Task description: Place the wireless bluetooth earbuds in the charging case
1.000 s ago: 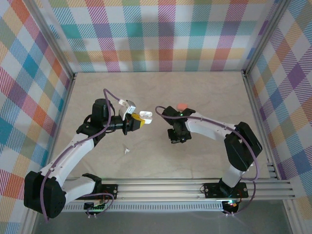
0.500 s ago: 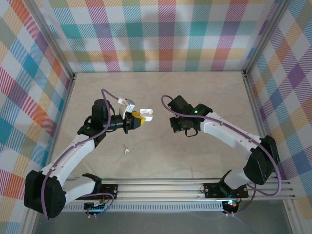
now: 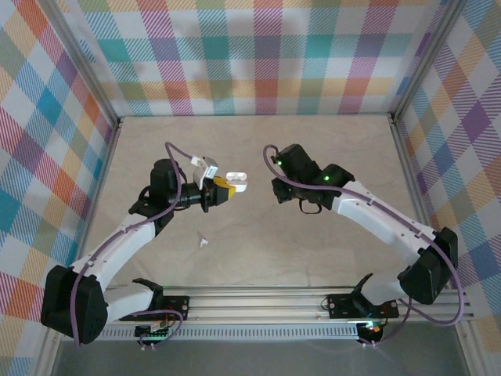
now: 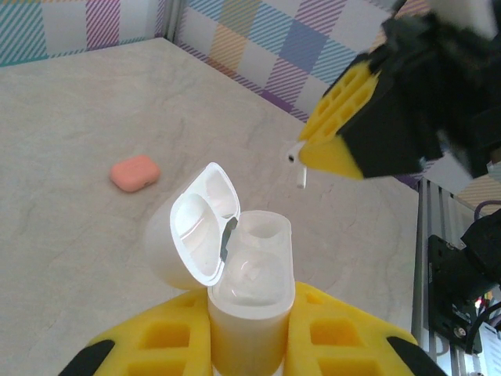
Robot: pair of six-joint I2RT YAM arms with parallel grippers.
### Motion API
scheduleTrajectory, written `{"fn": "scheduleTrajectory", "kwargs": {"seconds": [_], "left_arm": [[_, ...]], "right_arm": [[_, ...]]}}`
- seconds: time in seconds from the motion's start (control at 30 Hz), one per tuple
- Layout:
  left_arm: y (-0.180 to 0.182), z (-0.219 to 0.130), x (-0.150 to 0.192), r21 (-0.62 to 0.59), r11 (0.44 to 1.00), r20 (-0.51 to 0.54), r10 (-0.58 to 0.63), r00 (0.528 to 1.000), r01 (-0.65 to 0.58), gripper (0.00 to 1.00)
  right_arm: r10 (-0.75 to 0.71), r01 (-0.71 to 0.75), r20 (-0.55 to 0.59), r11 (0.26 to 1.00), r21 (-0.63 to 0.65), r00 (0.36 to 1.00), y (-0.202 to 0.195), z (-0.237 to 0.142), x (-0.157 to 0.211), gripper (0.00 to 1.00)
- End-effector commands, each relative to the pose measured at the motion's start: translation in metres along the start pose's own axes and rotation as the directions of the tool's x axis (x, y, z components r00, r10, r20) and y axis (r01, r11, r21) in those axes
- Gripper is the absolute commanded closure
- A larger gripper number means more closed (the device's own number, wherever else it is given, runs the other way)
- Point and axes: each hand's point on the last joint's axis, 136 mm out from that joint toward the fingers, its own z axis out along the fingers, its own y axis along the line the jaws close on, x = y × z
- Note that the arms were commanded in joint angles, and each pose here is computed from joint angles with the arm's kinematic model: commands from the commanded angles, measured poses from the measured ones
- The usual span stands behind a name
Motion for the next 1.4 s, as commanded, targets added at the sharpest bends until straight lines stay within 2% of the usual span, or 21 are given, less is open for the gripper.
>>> {"fn": "scheduleTrajectory", "kwargs": {"seconds": [0.0, 0.2, 0.5, 0.93, 1.37], "left_arm": [[-0.005, 0.007, -0.01, 0.013, 0.999, 0.031, 0.045, 0.999, -0.045, 1.0], [-0.01, 0.016, -0.014, 0.014, 0.995, 0.028, 0.099, 0.995, -0.099, 1.0], [-0.016, 0.023, -0.019, 0.008, 0.986, 0.015, 0.167, 0.986, -0.167, 1.0], [-0.026, 0.029, -0.025, 0.042, 0.985, 0.019, 0.166, 0.986, -0.167, 1.0], [-0.029, 0.029, -0.033, 0.046, 0.986, 0.04, 0.161, 0.986, -0.163, 1.0]], "right_arm": [[-0.021, 0.026, 0.12, 0.999, -0.045, 0.993, 0.006, -0.029, -0.035, 0.86], [-0.069, 0.097, 0.189, 0.985, -0.14, 0.98, 0.025, -0.048, -0.054, 0.86], [-0.171, 0.211, 0.215, 0.96, -0.185, 0.962, 0.046, -0.052, -0.056, 0.86], [-0.245, 0.306, 0.275, 0.929, -0.209, 0.93, 0.062, -0.048, -0.057, 0.87], [-0.284, 0.339, 0.25, 0.917, -0.212, 0.926, 0.067, -0.037, -0.05, 0.87]]}}
